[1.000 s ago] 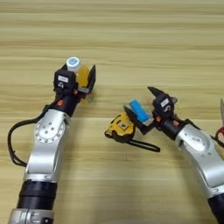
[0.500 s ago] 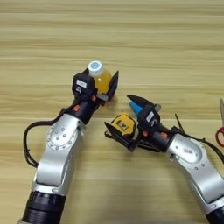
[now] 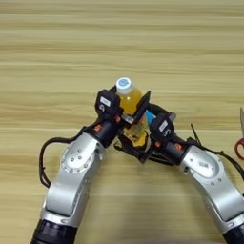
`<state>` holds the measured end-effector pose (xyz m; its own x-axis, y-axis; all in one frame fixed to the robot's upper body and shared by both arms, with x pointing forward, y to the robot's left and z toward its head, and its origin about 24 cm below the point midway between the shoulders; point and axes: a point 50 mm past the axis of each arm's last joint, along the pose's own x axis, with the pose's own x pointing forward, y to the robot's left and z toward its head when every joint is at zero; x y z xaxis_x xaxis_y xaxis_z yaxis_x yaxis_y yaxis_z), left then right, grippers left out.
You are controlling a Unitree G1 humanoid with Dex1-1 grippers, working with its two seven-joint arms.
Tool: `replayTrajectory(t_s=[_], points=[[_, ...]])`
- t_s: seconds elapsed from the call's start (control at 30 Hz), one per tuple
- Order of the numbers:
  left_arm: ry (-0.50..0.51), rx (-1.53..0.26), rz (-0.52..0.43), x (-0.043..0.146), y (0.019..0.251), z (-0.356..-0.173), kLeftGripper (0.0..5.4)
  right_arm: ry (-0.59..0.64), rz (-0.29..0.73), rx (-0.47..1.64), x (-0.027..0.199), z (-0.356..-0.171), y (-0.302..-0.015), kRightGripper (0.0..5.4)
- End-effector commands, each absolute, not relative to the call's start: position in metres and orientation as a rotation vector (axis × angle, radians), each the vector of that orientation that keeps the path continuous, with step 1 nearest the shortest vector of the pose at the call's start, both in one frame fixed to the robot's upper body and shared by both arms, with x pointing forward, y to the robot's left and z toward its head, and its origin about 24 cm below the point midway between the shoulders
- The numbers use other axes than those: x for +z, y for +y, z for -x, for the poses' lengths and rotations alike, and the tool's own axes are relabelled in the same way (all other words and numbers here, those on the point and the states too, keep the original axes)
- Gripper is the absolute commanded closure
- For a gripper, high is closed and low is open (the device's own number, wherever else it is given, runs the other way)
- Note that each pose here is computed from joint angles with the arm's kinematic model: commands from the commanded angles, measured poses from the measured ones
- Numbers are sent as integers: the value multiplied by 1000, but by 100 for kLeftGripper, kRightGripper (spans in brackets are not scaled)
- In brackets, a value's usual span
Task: Move the objects on the table
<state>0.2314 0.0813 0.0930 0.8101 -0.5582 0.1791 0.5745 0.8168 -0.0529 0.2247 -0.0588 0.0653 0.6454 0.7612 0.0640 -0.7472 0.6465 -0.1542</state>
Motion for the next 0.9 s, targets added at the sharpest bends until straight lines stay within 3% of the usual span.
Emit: replayTrajectory(t_s=[0.03, 0.33, 0.9], points=[[-192, -646, 130, 101, 73, -227, 191, -143, 130, 863, 67, -227, -58, 0], [-184, -667, 139, 100, 67, -223, 191, -135, 131, 854, 64, -229, -57, 0], [-172, -640, 99, 93, 71, -227, 191, -172, 85, 838, 72, -229, -61, 185]])
